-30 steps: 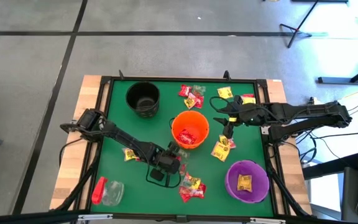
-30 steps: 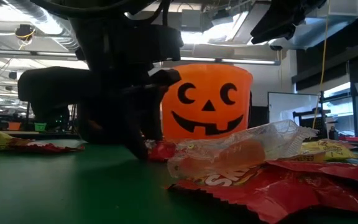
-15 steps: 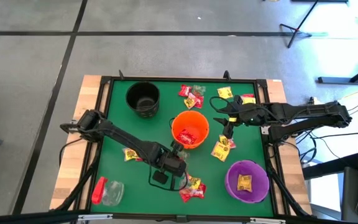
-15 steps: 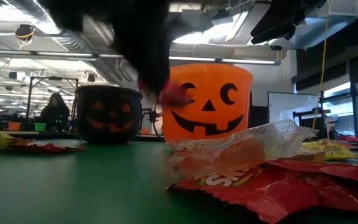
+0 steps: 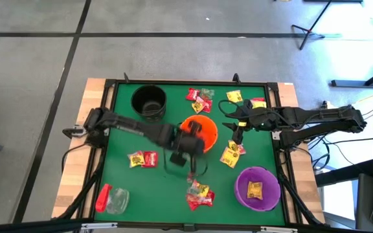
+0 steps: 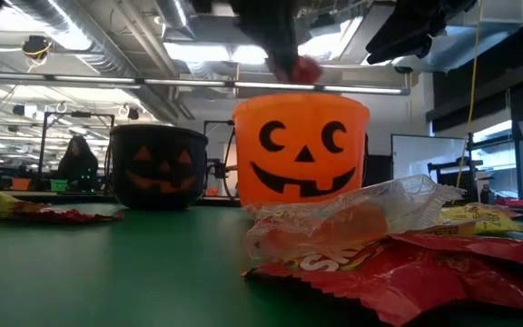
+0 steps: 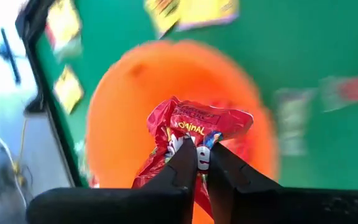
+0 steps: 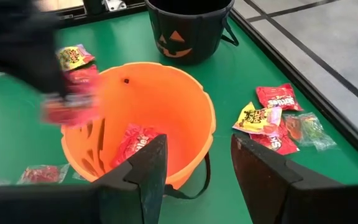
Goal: Sort candy
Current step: Put the red candy into the orange bin, then put the orange candy into the black bin, then put the green candy into the black bin
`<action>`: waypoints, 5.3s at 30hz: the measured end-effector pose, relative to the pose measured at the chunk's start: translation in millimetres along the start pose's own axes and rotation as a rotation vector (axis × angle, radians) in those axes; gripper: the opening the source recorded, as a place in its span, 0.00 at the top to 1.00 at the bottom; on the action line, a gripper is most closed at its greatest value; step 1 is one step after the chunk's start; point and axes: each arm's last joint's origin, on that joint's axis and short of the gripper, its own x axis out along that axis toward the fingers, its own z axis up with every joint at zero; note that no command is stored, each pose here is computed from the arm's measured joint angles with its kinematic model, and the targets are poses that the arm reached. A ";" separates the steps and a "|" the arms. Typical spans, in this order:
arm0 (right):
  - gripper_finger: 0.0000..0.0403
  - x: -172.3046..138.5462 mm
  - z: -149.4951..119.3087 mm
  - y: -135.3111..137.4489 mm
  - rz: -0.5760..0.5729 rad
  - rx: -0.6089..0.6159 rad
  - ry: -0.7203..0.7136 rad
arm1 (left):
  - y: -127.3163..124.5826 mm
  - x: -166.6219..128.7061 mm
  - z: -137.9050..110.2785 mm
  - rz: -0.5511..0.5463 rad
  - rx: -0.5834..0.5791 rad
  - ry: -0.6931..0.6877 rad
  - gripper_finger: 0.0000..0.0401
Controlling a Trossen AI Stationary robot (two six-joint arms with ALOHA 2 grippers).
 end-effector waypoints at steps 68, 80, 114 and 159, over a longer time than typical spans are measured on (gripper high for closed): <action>0.56 -0.1 0.4 0.9 0.027 0.040 0.002 | -135.7 89.0 7.8 -0.361 0.305 -0.145 0.98; 0.56 -0.1 0.3 0.8 0.026 0.039 0.002 | -71.5 -38.9 11.6 -0.128 0.061 -0.294 0.99; 0.56 -0.2 3.5 2.8 0.072 0.043 -0.022 | 84.7 -45.1 -262.6 0.022 -1.030 0.131 0.74; 0.56 0.4 5.5 0.8 -0.012 0.075 -0.059 | -148.3 76.3 -97.8 0.041 -0.912 -0.347 0.57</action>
